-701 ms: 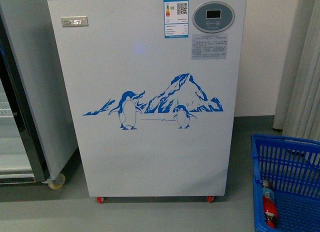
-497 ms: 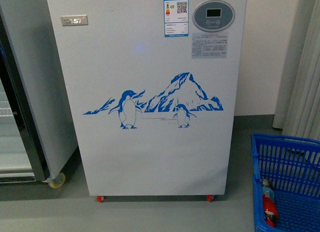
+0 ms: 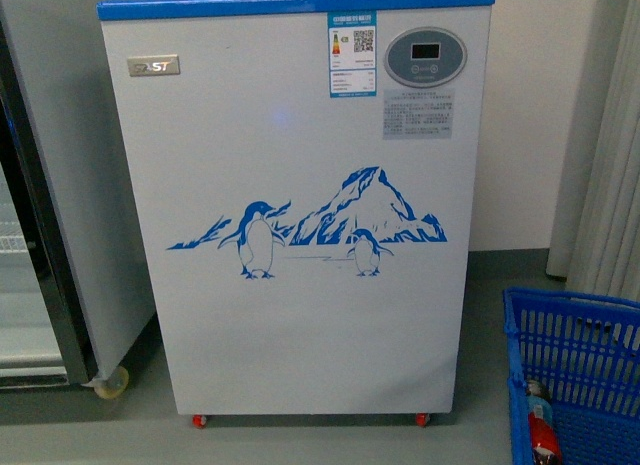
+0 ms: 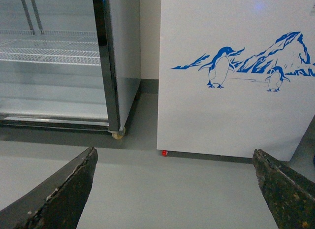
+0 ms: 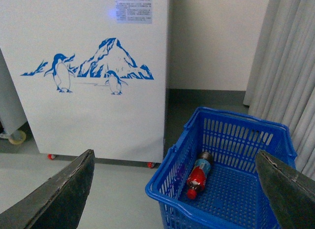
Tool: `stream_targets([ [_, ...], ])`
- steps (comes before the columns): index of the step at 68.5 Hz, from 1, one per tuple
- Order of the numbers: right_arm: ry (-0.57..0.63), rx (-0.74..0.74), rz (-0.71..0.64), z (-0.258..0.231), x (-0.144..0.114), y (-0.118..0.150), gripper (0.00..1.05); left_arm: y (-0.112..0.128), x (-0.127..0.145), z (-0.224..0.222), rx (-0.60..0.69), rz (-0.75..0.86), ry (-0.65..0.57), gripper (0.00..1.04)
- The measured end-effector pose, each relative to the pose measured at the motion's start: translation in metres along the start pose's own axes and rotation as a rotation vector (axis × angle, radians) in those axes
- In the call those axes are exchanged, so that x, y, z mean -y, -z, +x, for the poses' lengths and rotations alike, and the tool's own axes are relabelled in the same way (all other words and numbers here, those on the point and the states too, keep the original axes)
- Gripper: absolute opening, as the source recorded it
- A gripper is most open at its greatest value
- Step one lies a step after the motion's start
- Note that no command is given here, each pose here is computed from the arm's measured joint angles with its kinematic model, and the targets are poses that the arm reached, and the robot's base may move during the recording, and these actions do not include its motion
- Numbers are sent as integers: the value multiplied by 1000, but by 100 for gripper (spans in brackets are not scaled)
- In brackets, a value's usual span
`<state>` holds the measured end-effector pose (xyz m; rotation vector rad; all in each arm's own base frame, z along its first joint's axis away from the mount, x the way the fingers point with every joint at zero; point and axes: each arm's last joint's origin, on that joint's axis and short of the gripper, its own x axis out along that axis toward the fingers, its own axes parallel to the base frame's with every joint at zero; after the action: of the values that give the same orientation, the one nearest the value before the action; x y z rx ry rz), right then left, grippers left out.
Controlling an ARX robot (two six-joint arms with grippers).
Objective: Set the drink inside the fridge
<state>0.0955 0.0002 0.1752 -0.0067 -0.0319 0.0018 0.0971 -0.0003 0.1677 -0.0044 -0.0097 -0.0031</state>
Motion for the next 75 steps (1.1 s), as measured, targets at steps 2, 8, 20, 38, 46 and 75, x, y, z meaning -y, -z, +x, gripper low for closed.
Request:
stream_targets([
  [2, 0, 0, 0, 0, 0, 0, 98, 0, 0, 0, 0, 0, 0, 97],
  [8, 0, 0, 0, 0, 0, 0, 98, 0, 0, 0, 0, 0, 0, 97],
  [20, 0, 0, 0, 0, 0, 0, 98, 0, 0, 0, 0, 0, 0, 97],
  [38, 0, 0, 0, 0, 0, 0, 98, 0, 0, 0, 0, 0, 0, 97],
  [46, 0, 0, 0, 0, 0, 0, 98, 0, 0, 0, 0, 0, 0, 97],
  [75, 0, 0, 0, 0, 0, 0, 98, 0, 0, 0, 0, 0, 0, 97],
])
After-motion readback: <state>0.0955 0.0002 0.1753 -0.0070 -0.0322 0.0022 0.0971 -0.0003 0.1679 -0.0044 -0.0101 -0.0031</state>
